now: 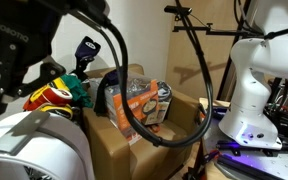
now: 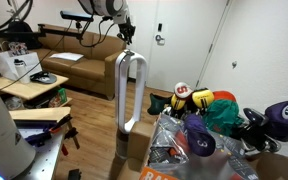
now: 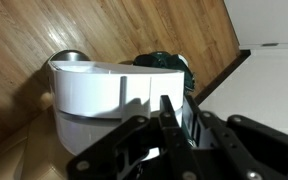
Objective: Remove the remote from the fan then place it on the left arm of the couch
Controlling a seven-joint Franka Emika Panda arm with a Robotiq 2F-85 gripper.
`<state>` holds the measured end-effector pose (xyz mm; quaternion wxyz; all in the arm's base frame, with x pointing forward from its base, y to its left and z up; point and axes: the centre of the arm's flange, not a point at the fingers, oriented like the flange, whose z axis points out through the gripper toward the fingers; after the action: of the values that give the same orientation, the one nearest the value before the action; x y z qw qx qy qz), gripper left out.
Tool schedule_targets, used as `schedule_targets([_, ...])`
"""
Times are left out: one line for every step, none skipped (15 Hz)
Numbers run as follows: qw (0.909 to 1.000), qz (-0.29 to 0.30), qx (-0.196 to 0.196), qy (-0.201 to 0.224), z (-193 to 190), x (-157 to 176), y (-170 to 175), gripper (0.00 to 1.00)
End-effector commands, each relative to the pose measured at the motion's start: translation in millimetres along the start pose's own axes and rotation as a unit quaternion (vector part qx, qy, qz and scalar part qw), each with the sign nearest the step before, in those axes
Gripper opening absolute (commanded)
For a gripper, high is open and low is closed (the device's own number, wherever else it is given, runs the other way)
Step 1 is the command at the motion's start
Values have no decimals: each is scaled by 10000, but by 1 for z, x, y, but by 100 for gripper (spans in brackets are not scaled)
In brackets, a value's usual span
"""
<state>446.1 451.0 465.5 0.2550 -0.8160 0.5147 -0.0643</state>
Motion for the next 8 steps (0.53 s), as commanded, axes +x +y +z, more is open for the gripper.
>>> schedule_targets([9997,-119,43,-193,-23,2,9,42])
schedule_targets([9997,-147,23,-188,-22,-1,10,42])
schedule_targets([9996,-204,-51,-172,-24,-5,10,48])
schedule_targets([9999,-105,31,-116,-13,-8,1,54])
schedule_targets([9998,-125,32,-125,-13,-10,2,34])
schedule_targets([9998,-128,30,-126,-13,-10,2,42])
schedule_targets([9998,-124,24,-123,-12,-10,2,48])
schedule_targets([9999,-75,-7,-132,-12,-8,2,79])
